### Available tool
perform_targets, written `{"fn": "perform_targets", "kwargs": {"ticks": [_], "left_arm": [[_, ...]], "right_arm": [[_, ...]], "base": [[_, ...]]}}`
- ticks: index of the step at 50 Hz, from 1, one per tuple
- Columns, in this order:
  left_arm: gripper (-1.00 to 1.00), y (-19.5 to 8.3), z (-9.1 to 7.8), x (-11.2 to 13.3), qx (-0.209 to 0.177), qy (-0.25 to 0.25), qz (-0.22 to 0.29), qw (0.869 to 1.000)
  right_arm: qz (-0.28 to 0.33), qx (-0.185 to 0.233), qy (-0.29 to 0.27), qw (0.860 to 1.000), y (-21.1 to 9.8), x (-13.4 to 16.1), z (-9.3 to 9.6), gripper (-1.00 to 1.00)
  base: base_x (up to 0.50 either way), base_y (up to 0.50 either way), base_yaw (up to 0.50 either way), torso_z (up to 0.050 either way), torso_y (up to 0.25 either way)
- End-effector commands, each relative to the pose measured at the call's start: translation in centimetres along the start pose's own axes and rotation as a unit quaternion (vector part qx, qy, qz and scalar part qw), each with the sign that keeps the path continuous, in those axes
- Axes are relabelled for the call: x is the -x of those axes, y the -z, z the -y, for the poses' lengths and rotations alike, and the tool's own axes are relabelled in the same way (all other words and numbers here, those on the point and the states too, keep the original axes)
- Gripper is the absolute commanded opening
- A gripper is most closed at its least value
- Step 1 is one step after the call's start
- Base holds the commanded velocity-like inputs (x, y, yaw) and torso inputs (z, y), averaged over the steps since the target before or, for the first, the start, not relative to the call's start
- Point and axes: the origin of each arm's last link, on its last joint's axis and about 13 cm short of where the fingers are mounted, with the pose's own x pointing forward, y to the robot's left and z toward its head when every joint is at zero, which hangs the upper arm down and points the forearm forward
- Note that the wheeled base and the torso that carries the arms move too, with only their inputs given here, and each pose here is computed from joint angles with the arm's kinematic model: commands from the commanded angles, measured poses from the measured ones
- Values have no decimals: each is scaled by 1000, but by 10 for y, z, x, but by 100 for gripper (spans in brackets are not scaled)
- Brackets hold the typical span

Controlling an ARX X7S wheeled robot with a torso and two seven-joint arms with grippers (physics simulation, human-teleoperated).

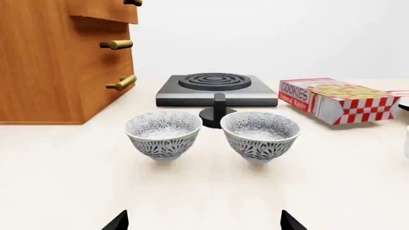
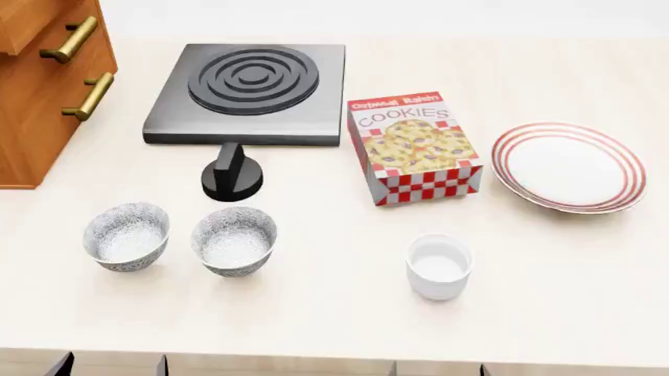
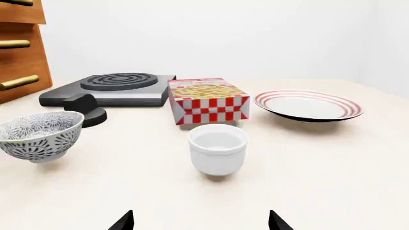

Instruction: Pick the akita bowl from table center and place it on the plate.

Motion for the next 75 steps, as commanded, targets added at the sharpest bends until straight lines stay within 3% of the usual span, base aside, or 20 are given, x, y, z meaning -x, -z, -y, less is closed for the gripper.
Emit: {"fn": "perform_targets", "kwargs": {"ticks": [1, 5, 6, 7, 13, 15, 20, 27, 36, 54, 75], "left_arm": [[100, -2, 0, -1, -8, -3, 4, 1000], [100, -2, -2, -2, 5, -4, 0, 1000], [100, -13, -5, -4, 33, -12, 0, 999], [100, -23, -8, -6, 38, -11, 12, 999], [100, -106, -26, -43, 47, -58, 61, 995], [100, -117, -29, -49, 45, -64, 70, 994], [100, -118, -35, -54, 20, -79, 101, 991], [100, -122, -51, -52, 50, -108, 117, 986], [100, -123, -54, -54, 66, -123, 132, 981], [100, -118, -57, -57, 58, -131, 124, 982], [100, -120, -59, -58, 63, -134, 125, 981]], "right_arm": [[-5, -6, -5, 1000, -2, -1, -1, 100], [11, -4, 1, 1000, -5, 0, 1, 100], [32, 1, 14, 999, -13, 1, 5, 100], [45, 7, 22, 999, -20, 1, 7, 100], [132, -23, 138, 981, -77, 3, 44, 100], [153, -34, 168, 973, -88, 4, 55, 100], [183, -39, 199, 962, -98, 8, 68, 100], [163, -42, 220, 961, -88, 13, 77, 100], [164, -47, 223, 960, -87, 13, 78, 100], [170, -47, 225, 958, -89, 16, 78, 100], [175, -43, 215, 960, -92, 16, 77, 100]], "base": [[0, 0, 0, 0, 0], [0, 0, 0, 0, 0], [0, 0, 0, 0, 0], [0, 0, 0, 0, 0], [0, 0, 0, 0, 0], [0, 0, 0, 0, 0], [117, 0, 0, 0, 0], [426, 0, 0, 0, 0], [259, 0, 0, 0, 0], [499, 0, 0, 0, 0], [45, 0, 0, 0, 0]]}}
